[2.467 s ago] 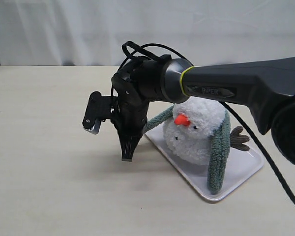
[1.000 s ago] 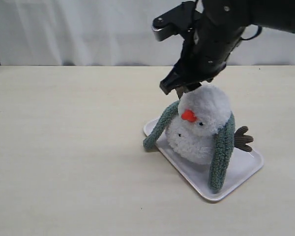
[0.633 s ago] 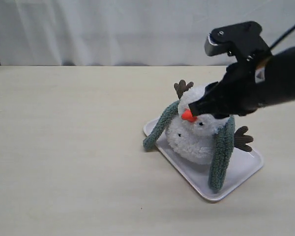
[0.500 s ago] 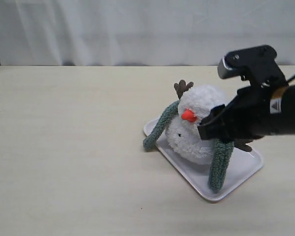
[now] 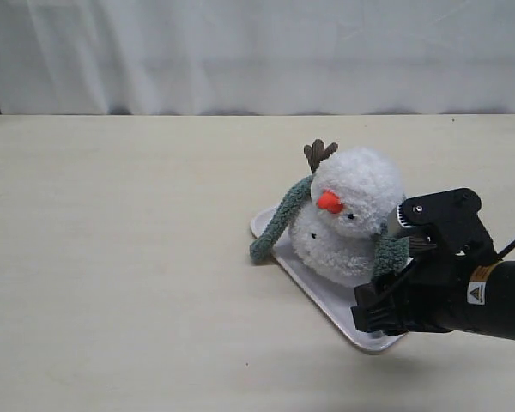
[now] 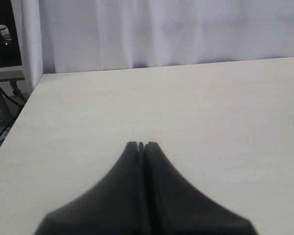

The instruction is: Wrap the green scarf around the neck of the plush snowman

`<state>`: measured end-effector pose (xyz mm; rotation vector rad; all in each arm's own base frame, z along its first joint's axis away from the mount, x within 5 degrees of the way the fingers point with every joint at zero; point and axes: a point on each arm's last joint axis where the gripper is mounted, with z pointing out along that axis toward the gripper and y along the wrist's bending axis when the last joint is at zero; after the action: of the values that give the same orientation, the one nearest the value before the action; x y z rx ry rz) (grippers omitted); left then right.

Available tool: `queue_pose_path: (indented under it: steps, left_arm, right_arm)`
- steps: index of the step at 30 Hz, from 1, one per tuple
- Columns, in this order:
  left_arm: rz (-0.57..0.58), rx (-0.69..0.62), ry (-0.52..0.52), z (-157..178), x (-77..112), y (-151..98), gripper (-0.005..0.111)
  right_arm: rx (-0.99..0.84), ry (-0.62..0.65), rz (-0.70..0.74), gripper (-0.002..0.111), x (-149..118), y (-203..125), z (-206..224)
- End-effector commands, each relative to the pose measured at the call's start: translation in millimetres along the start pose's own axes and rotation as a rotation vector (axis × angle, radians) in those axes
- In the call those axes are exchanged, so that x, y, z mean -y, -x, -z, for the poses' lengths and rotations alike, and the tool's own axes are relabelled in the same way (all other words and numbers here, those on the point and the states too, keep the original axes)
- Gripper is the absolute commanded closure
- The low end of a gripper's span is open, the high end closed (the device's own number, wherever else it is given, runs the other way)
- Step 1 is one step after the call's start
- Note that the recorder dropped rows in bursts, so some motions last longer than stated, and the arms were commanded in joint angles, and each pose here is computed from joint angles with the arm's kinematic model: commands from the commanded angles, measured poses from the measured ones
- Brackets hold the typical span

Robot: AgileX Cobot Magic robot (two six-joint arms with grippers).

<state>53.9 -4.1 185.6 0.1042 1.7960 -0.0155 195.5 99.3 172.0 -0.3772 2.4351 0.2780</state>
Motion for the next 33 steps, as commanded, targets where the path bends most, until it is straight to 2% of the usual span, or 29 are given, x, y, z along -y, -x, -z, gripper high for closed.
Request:
queue_pose_path:
  steps: [1, 11, 24, 27, 33]
  left_arm:
    - [0.006, 0.007, -0.001, -0.2, 0.2, -0.3, 0.107]
    - [0.006, 0.007, -0.001, -0.2, 0.2, -0.3, 0.107]
    - [0.004, 0.007, -0.001, -0.2, 0.1, -0.3, 0.107]
    - [0.004, 0.007, -0.001, -0.2, 0.1, -0.3, 0.107]
    - [0.004, 0.007, -0.001, -0.2, 0.1, -0.3, 0.107]
  right_arm:
    - [0.031, 0.002, -0.014, 0.051, 1.0, 1.3, -12.7]
    - [-0.027, -0.086, -0.107, 0.051, 31.8, -6.6, -36.0]
    - [-0.098, -0.094, -0.11, 0.052, 34.1, -18.6, -53.9]
    - [-0.106, -0.095, -0.11, 0.057, 34.4, -20.0, -55.7]
    - [-0.084, -0.091, -0.102, 0.086, 34.2, -18.1, -56.4]
